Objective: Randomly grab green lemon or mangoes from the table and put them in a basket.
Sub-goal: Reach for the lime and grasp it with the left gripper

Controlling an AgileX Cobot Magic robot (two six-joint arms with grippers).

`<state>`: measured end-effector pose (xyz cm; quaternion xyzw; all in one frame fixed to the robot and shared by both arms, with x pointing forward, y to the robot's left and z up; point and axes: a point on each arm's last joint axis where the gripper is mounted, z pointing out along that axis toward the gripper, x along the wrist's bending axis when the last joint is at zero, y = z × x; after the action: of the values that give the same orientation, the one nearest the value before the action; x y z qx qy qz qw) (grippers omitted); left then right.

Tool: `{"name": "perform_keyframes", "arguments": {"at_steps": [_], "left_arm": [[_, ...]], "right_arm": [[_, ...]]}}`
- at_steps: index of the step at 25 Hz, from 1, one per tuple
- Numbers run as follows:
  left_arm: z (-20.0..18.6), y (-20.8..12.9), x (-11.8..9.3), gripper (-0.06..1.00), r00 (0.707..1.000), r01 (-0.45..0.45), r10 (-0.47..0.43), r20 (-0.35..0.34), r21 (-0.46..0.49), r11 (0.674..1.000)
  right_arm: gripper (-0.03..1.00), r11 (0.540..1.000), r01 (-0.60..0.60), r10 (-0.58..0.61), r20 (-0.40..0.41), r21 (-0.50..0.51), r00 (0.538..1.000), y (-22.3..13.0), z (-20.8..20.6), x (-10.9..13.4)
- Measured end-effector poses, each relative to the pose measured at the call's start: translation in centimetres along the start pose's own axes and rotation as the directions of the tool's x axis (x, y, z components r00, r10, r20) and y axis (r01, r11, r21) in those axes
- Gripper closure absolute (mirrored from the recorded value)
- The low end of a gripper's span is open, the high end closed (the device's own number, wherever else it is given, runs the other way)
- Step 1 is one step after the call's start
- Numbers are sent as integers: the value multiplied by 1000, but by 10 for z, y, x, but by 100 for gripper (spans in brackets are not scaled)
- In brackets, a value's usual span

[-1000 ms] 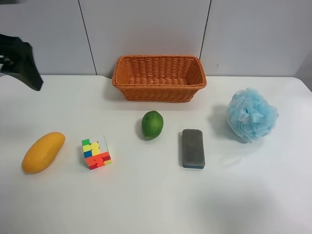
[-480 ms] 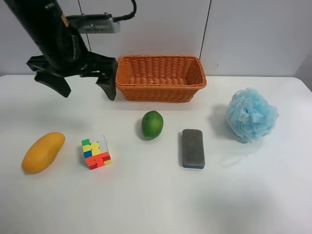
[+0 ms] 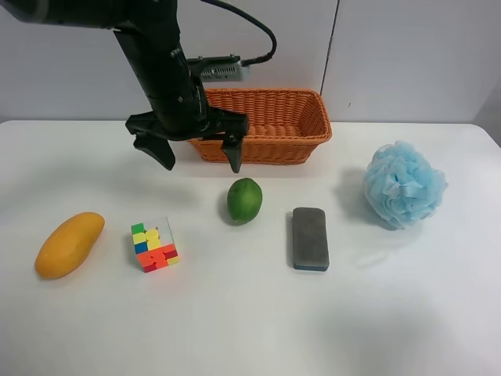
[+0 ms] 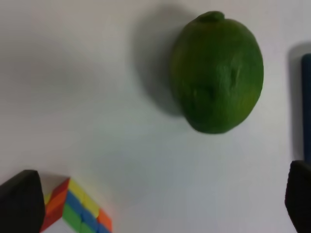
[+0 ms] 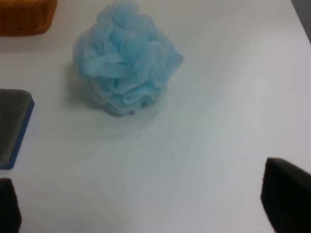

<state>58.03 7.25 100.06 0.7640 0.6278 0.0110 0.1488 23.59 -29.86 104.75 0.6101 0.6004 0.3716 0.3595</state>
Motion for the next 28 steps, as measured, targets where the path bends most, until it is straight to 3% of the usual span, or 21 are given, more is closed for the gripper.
{"name": "perform_keyframes", "arguments": {"at_steps": [10,28], "left_arm": [[51,5,-6,-5,996,68,-69,64,16,998],[108,5,-17,-5,994,72,-69,88,-34,997]], "right_arm": [[-2,1000,0,0,0,0,1000,0,0,0],[-2,1000,0,0,0,0,1000,0,0,0]]}}
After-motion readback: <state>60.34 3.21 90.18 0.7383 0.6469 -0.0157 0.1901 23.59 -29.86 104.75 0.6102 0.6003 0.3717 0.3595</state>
